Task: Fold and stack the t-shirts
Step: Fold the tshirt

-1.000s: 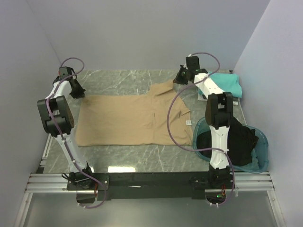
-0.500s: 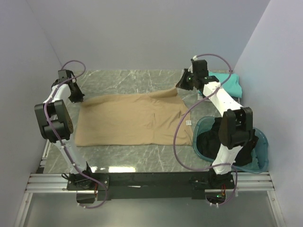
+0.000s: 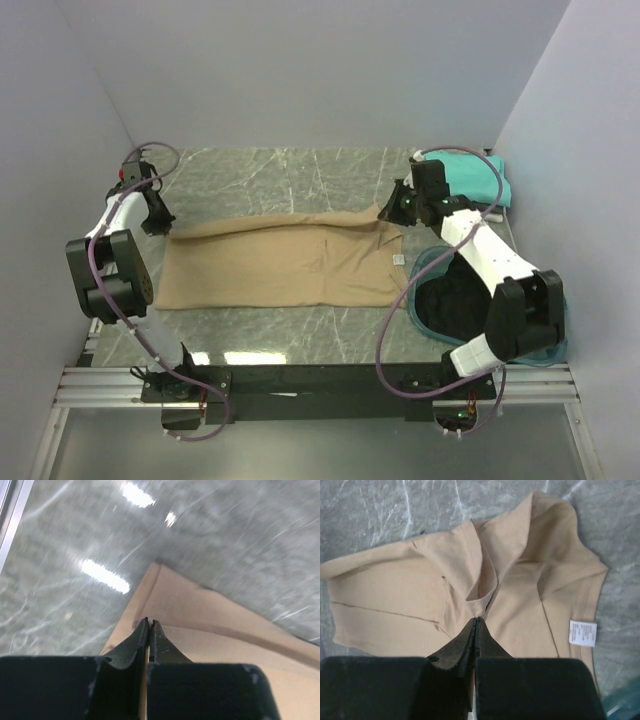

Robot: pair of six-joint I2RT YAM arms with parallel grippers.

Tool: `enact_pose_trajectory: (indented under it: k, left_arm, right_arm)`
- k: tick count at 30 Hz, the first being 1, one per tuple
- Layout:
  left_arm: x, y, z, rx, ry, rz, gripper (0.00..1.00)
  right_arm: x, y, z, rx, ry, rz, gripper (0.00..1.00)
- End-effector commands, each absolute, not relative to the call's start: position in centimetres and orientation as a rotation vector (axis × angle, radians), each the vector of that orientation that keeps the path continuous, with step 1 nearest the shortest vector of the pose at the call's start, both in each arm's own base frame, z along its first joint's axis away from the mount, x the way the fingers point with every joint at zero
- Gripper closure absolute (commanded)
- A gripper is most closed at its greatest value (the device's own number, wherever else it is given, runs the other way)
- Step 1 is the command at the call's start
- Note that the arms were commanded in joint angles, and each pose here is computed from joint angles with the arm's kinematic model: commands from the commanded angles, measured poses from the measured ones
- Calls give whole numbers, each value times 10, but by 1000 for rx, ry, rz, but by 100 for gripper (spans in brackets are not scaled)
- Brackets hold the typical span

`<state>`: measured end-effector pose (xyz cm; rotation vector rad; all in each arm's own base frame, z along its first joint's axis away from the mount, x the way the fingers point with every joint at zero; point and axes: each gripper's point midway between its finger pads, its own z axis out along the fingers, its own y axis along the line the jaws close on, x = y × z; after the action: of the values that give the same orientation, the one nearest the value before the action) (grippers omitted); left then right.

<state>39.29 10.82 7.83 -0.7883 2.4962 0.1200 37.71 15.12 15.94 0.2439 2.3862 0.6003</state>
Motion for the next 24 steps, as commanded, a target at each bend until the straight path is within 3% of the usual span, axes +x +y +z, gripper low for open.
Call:
enact_pose_trajectory:
  k: [1,16,24]
  left_arm:
    - [377,113,88,-815,2477,195,100]
    - [353,119,87,-852,2464,275,100]
    - [341,119,75,-901,2498,311,98]
  right_arm:
    - [366,144,173,251,2345,577,100]
    - [314,132,171,244,2374,540,100]
    - [290,135,139,213,2458,485,100]
